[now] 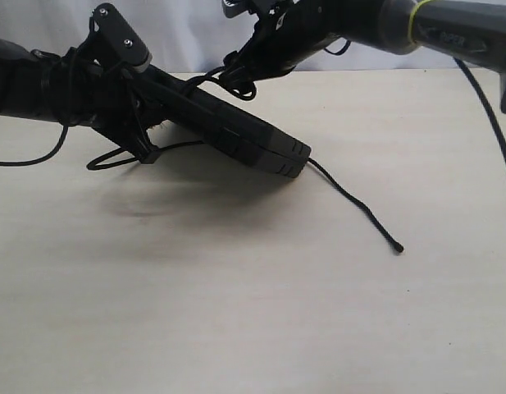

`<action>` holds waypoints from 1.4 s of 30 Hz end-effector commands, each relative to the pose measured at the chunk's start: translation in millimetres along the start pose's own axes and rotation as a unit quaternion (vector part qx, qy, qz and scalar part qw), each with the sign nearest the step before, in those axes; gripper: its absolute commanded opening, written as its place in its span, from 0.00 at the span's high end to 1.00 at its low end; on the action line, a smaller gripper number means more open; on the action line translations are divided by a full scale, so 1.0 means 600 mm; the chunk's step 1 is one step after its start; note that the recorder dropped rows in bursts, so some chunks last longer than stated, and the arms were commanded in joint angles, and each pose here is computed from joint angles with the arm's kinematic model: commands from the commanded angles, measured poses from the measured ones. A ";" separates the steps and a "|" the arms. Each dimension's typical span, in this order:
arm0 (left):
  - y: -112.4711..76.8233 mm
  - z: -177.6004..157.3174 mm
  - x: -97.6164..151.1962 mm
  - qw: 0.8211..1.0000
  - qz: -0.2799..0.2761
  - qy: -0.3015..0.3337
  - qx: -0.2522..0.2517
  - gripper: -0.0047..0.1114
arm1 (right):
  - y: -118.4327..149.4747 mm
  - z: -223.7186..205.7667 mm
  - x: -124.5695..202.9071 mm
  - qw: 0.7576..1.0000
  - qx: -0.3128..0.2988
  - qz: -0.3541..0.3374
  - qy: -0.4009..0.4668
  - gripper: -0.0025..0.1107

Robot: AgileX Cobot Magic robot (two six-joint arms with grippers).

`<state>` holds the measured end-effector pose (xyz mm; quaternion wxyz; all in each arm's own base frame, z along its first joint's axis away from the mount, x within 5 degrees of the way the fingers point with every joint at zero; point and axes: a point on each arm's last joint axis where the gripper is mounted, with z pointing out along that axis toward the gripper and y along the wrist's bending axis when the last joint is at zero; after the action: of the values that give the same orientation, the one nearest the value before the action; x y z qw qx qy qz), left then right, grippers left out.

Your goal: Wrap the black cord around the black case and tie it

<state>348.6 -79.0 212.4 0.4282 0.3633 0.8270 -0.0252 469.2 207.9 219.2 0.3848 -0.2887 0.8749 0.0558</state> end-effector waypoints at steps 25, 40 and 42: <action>0.007 0.000 -0.002 1.000 0.004 0.002 -0.019 0.92 | -0.008 -0.027 -0.027 0.999 0.005 0.008 -0.049 0.93; -0.011 -0.076 -0.055 0.997 0.020 -0.072 0.031 0.45 | 0.041 -0.171 -0.065 0.998 -0.056 0.008 0.007 0.93; -0.016 -0.069 -0.051 0.996 0.028 -0.068 0.049 0.45 | 0.043 -0.171 -0.061 0.998 -0.062 0.015 0.019 0.93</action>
<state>326.0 -83.9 261.8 0.4768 0.3867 0.7877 -0.0524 414.1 213.4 310.5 0.3615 -0.3067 0.8748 0.1004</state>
